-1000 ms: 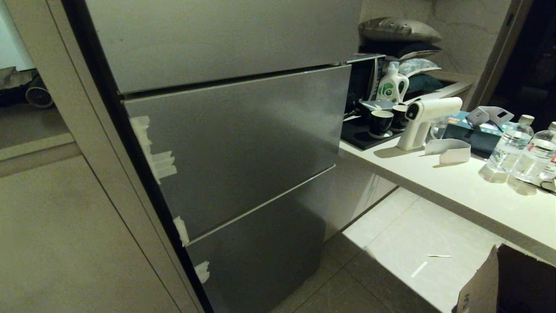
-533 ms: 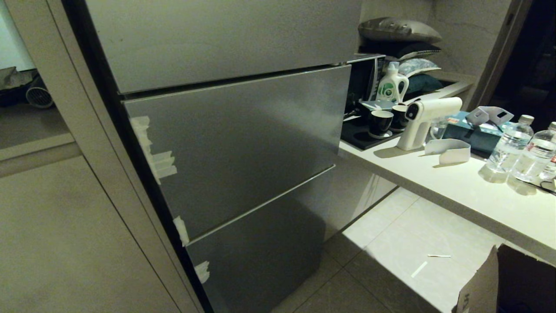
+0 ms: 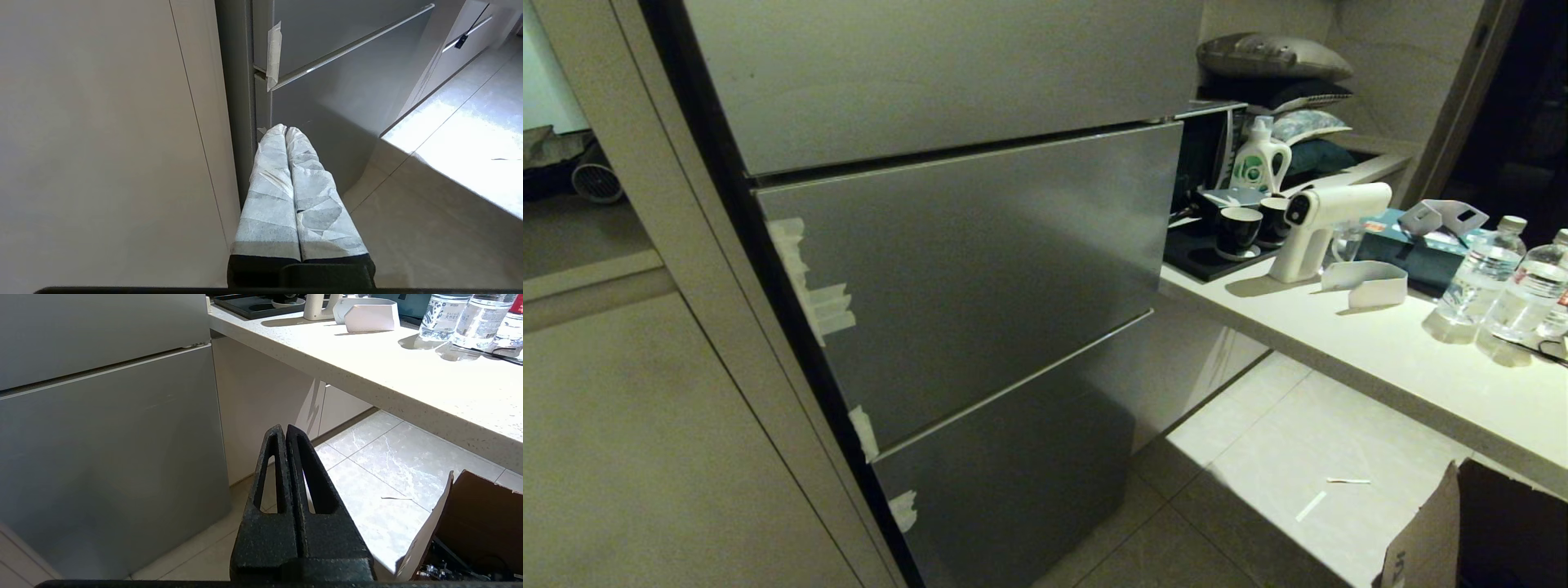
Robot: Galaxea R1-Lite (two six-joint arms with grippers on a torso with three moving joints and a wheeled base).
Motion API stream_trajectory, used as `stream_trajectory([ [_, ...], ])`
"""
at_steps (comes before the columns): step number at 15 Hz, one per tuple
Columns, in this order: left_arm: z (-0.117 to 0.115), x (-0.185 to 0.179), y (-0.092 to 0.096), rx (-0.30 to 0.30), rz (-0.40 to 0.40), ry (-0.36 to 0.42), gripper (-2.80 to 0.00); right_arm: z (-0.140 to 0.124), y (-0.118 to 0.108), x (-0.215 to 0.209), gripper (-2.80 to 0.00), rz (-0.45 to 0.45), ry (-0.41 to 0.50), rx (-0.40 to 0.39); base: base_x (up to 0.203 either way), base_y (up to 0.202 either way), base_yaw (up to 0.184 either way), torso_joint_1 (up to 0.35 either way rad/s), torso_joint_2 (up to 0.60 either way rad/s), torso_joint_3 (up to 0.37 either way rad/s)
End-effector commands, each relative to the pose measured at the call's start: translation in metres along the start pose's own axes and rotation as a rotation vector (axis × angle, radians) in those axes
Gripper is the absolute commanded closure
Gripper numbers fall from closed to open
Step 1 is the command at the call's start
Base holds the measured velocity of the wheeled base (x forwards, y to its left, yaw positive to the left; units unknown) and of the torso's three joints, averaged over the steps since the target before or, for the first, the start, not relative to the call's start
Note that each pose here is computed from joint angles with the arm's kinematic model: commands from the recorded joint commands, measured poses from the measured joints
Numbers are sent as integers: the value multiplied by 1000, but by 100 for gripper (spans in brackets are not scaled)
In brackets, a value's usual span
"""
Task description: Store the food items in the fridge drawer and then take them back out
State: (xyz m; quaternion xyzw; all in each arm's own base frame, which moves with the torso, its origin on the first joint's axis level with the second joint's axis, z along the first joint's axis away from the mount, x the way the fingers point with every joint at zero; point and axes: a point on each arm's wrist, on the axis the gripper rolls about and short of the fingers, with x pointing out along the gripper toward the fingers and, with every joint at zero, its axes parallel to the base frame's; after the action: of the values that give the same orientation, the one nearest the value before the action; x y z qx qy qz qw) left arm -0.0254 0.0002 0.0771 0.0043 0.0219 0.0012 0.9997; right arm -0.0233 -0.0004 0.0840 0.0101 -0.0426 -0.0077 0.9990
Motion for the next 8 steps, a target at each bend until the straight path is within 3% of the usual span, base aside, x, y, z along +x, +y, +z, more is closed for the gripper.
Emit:
stream_trajectory([
  [1, 4, -1, 0, 25, -1, -18, 0, -9, 0, 2, 0, 0, 30, 0, 0, 0, 0, 0, 0, 0],
  [3, 35, -10, 0, 31, -16, -100, 0, -9, 0, 2, 0, 0, 30, 0, 0, 0, 0, 0, 0, 0],
  [4, 47, -8, 0, 31, -22, -85, 0, -9, 0, 2, 0, 0, 30, 0, 0, 0, 0, 0, 0, 0],
  [8, 94, 41, 0, -26, -44, 135, 0, -9, 0, 2, 0, 0, 30, 0, 0, 0, 0, 0, 0, 0],
])
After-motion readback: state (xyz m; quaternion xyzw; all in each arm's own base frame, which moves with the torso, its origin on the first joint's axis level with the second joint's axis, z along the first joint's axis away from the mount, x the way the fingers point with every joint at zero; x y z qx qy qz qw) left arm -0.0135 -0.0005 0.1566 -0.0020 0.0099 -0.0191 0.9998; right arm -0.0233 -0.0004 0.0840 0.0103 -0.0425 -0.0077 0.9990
